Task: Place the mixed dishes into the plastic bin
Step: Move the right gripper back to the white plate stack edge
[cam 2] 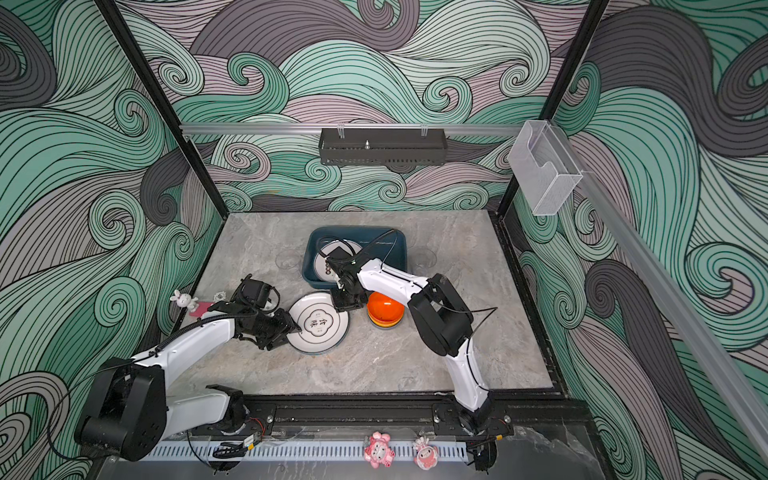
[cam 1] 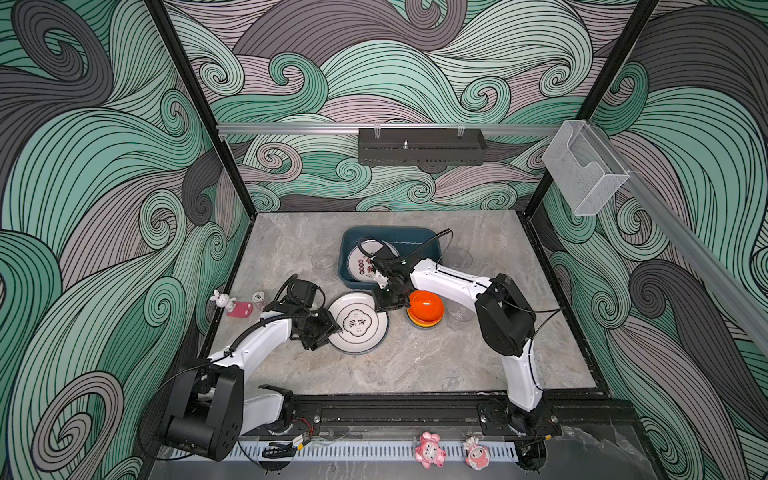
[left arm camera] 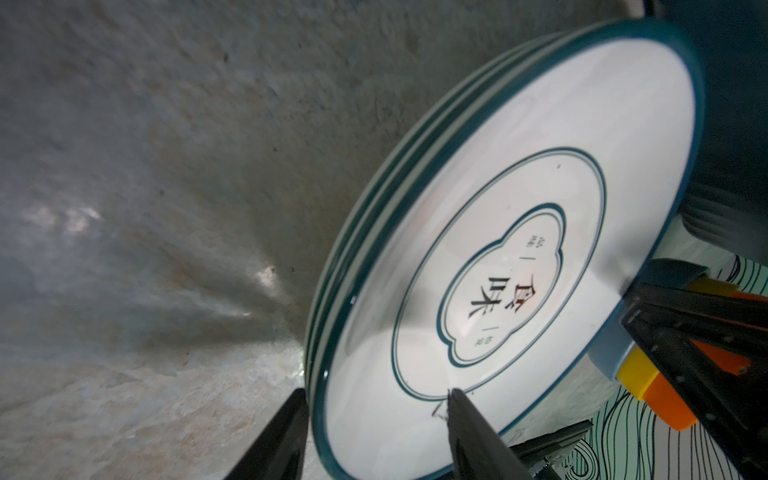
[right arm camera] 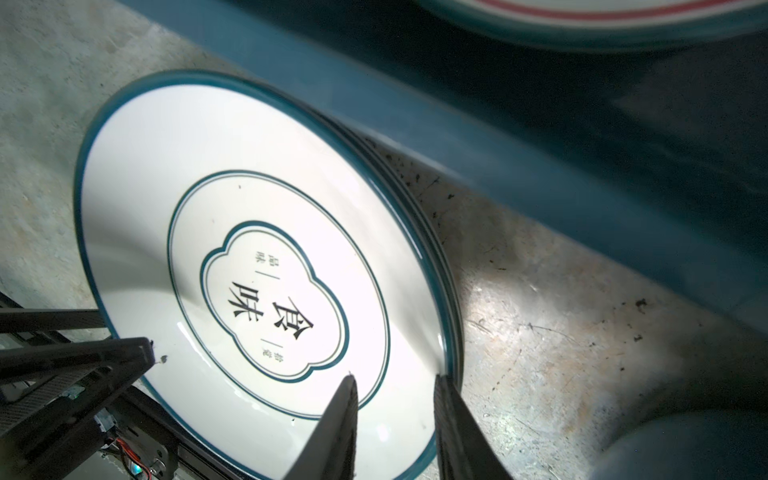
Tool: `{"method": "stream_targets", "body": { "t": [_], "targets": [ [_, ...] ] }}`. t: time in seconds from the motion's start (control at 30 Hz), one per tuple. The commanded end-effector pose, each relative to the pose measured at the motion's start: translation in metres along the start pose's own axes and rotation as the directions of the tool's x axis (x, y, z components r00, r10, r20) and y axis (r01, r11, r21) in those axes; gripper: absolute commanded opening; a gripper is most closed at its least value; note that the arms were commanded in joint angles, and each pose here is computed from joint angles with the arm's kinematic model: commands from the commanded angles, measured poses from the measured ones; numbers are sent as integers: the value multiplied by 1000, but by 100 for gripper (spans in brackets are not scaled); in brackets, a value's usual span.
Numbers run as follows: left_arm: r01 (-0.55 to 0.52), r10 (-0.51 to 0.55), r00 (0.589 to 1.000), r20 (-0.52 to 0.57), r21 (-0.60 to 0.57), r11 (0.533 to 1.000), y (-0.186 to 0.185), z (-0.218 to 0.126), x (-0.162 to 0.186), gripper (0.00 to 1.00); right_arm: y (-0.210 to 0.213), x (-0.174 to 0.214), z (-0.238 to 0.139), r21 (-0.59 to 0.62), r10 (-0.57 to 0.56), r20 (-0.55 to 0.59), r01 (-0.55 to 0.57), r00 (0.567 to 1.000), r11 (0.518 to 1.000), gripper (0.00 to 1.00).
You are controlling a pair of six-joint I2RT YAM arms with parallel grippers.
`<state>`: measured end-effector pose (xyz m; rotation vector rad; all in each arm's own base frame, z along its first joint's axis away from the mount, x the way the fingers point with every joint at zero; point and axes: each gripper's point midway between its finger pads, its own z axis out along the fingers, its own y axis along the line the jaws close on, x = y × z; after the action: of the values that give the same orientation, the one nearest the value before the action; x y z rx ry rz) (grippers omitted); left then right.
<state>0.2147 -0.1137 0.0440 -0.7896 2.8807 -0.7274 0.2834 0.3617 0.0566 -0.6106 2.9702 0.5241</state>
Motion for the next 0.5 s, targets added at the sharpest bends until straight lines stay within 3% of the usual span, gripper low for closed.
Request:
{"method": "stream_targets", "body": {
  "t": [0.0, 0.47],
  "targets": [
    [-9, 9, 1000, -1, -3, 1000, -2, -1, -3, 54, -2, 2, 8, 20, -14, -25, 14, 1000, 1000, 32],
    [-5, 5, 1000, 2, -8, 1000, 1, -2, -2, 56, -7, -4, -19, 89, -36, 49, 31, 998, 996, 40]
  ]
}}
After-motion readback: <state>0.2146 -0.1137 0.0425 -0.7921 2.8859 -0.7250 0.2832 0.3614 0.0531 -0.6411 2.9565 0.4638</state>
